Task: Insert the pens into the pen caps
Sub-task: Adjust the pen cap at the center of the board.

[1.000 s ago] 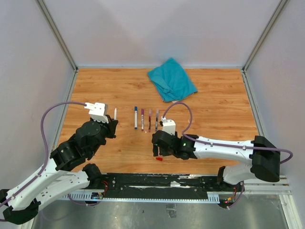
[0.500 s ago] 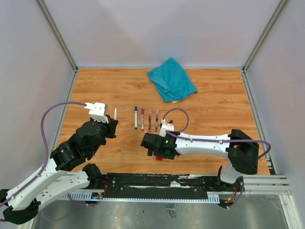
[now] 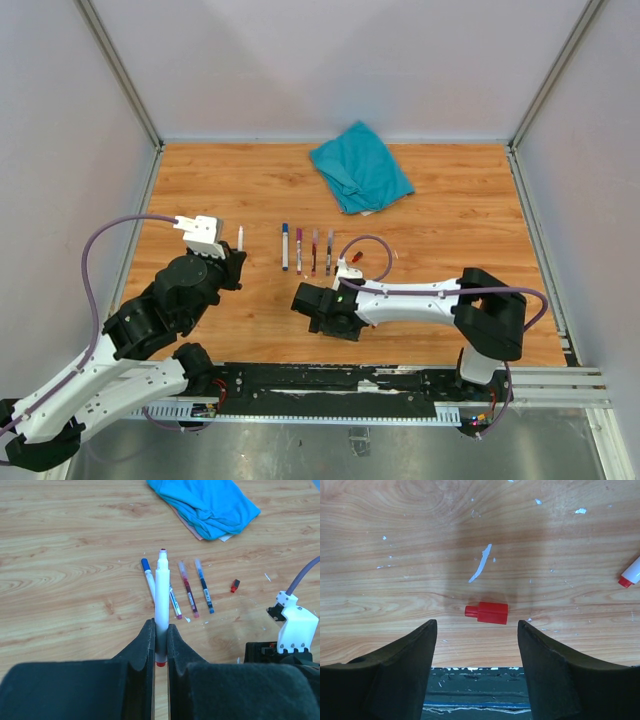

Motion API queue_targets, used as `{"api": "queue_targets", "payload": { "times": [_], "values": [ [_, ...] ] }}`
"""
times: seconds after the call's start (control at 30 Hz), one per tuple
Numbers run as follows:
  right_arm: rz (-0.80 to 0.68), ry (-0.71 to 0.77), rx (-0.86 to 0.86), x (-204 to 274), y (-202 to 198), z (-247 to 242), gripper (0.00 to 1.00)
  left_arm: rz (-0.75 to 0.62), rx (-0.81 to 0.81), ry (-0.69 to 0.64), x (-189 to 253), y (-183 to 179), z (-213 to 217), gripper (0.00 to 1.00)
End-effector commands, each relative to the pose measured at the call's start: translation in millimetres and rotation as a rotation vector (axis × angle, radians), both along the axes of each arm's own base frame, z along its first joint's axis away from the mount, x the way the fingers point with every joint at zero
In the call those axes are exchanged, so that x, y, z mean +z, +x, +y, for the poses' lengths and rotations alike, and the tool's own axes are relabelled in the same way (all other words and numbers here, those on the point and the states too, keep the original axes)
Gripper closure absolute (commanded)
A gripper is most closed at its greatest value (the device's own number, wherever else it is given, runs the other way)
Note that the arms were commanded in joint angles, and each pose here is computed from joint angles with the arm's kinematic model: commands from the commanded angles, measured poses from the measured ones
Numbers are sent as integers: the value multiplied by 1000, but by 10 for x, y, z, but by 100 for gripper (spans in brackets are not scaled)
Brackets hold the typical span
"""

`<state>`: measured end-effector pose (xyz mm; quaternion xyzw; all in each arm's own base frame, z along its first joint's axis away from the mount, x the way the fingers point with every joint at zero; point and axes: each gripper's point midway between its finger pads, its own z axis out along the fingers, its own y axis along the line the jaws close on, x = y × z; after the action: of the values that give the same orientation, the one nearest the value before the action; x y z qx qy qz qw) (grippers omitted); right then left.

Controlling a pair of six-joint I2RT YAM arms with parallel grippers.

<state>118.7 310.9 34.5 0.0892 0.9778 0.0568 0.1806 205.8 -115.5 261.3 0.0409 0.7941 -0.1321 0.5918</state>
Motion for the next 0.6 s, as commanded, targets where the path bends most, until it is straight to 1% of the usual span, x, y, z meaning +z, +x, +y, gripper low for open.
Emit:
{"api": "queue_targets", "payload": {
  "times": [0.0, 0.13, 0.27, 0.4, 0.57],
  "values": [
    [45, -38, -33, -144, -35, -102, 35, -30, 16, -26, 125, 3, 44, 100],
    [48, -59, -35, -227, -35, -138, 41, -29, 16, -29, 125, 1, 45, 99],
    [32, -96, -43, -321, 0, -194, 51, -27, 15, -27, 119, 2, 41, 100],
    [53, -132, -51, -428, -12, -265, 59, -25, 17, -26, 114, 2, 43, 99],
    [24, -133, -28, -388, 31, -288, 70, -28, 20, -26, 118, 7, 48, 99]
  ]
}}
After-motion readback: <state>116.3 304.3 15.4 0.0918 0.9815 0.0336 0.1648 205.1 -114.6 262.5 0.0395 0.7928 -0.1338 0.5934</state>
